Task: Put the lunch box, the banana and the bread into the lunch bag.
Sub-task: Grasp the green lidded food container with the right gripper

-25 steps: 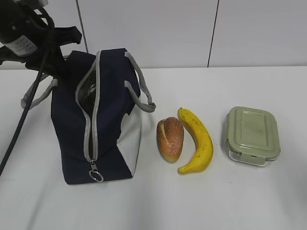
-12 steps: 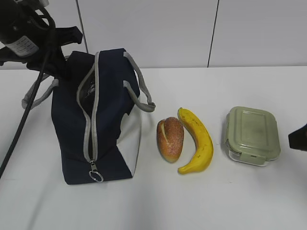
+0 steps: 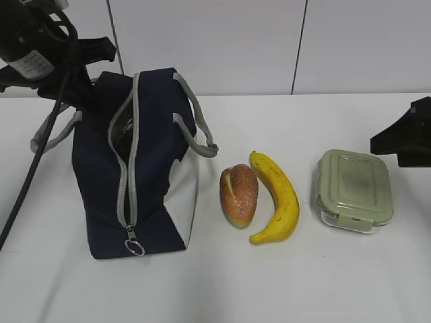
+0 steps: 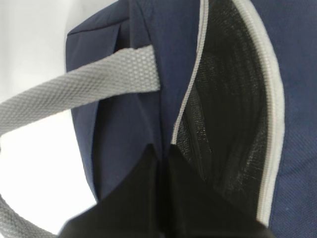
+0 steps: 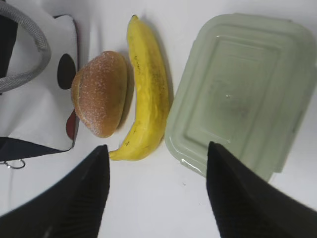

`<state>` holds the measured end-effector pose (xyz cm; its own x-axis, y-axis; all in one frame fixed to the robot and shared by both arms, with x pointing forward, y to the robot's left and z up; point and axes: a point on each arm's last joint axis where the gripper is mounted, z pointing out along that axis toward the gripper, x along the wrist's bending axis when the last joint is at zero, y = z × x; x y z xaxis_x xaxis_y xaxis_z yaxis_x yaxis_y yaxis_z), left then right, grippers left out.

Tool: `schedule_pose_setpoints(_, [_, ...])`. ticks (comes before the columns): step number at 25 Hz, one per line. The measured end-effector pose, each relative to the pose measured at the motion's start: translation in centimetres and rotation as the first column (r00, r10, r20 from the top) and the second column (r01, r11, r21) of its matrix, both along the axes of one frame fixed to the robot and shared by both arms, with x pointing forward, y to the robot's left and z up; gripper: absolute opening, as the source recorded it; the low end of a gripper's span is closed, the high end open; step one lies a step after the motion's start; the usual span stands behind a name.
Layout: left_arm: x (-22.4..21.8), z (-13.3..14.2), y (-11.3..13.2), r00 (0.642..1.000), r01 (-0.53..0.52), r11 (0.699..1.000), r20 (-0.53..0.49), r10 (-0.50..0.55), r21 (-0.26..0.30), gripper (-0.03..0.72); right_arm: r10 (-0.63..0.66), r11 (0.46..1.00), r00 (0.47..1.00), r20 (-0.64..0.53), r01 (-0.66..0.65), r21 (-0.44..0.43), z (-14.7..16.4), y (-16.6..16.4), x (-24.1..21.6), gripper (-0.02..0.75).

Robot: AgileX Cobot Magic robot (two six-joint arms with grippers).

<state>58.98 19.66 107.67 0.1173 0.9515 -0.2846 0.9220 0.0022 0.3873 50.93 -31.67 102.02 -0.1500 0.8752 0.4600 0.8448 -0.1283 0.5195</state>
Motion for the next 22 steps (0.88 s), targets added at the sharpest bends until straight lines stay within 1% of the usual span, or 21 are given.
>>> schedule_pose_setpoints(2, [0.0, 0.0, 0.0, 1.000, 0.000, 1.000, 0.000, 0.000, 0.000, 0.001, 0.064, 0.997, 0.997, -0.044, -0.062, 0.044, -0.5, -0.3, 1.5, 0.457])
schedule_pose_setpoints(6, [0.2, -0.3, -0.1, 1.000, -0.001, 1.000, -0.009, 0.001, -0.003, 0.001, 0.160, 0.981, 0.981, -0.112, -0.146, 0.125, -1.5, -0.7, 4.4, 0.457])
schedule_pose_setpoints(9, [0.3, -0.6, -0.2, 1.000, 0.000, 1.000, -0.018, 0.000, -0.001, 0.001, 0.193, 0.974, 0.974, -0.121, -0.174, 0.148, -1.7, -1.0, 5.9, 0.456])
schedule_pose_setpoints(14, [0.4, -0.9, -0.2, 1.000, 0.000, 1.000, -0.023, 0.000, 0.000, 0.001, 0.196, 0.971, 0.976, -0.094, -0.180, 0.156, -1.2, -1.0, 6.5, 0.456])
schedule_pose_setpoints(17, [0.4, -0.9, -0.2, 1.000, 0.000, 1.000, -0.023, 0.000, 0.000, 0.001, 0.210, 0.970, 0.974, -0.080, -0.197, 0.143, -1.2, -1.0, 6.6, 0.457])
schedule_pose_setpoints(22, [0.3, -0.8, -0.2, 1.000, 0.003, 1.000, -0.030, -0.003, 0.002, 0.001, 0.184, 0.982, 0.979, -0.082, -0.179, 0.067, -1.6, -1.6, 6.8, 0.470])
